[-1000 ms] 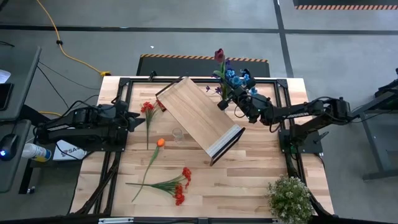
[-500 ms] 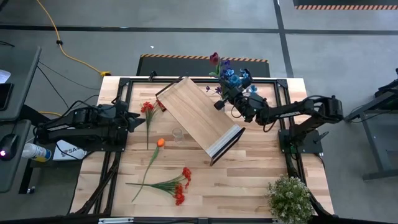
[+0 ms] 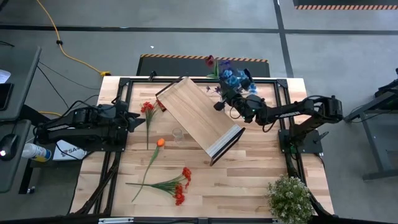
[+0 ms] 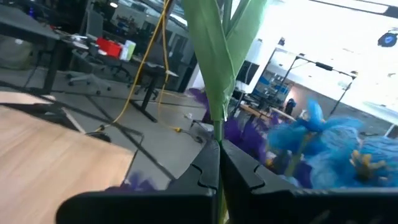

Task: Pick and place flowers into a vace then onto a shelf
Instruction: Put the red flower into the top transparent vase

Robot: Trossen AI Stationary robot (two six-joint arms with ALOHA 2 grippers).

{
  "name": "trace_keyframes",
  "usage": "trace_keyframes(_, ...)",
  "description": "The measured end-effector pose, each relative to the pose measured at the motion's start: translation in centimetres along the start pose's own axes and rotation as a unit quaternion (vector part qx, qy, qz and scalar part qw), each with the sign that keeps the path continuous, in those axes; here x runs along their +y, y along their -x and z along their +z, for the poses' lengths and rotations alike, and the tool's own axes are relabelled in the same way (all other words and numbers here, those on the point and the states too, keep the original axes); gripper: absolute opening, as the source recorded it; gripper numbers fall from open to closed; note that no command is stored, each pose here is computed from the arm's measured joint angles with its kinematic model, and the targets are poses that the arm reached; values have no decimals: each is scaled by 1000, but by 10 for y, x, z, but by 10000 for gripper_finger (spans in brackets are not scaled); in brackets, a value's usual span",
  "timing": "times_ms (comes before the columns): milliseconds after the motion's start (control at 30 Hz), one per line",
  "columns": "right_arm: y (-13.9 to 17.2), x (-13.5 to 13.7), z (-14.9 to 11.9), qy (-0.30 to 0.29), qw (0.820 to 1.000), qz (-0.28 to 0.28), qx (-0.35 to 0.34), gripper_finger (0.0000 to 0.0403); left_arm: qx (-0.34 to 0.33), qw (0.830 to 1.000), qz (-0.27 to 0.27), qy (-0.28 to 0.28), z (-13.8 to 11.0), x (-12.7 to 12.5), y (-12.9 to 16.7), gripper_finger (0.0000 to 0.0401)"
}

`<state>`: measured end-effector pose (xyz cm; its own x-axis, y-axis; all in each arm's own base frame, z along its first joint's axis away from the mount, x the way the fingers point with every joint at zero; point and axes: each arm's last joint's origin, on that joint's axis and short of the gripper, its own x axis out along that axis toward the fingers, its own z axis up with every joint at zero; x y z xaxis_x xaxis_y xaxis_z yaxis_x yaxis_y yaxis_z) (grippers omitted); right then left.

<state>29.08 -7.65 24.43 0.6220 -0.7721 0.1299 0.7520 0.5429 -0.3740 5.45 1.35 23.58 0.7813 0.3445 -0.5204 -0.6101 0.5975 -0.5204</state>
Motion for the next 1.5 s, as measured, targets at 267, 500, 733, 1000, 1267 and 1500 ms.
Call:
trace_keyframes(267, 0, 2, -3, -6, 1000, 9, 10, 0, 0, 1000, 0, 0, 0, 0, 0, 333)
trace_keyframes(500, 0, 3, -7, -19, 999, 16, 29, 0, 0, 1000, 0, 0, 0, 0, 0, 333)
trace_keyframes(733, 0, 4, -7, -33, 999, 19, 28, 0, 0, 1000, 0, 0, 0, 0, 0, 333)
trace_keyframes(1000, 0, 2, -3, -48, 999, 12, 12, 0, 0, 1000, 0, 0, 0, 0, 0, 333)
trace_keyframes(1267, 1, 4, -6, -55, 998, 12, 28, 0, 0, 1000, 0, 0, 0, 0, 0, 333)
trace_keyframes(1500, 8, 10, -6, -45, 998, -11, 53, 0, 0, 1000, 0, 0, 0, 0, 0, 333)
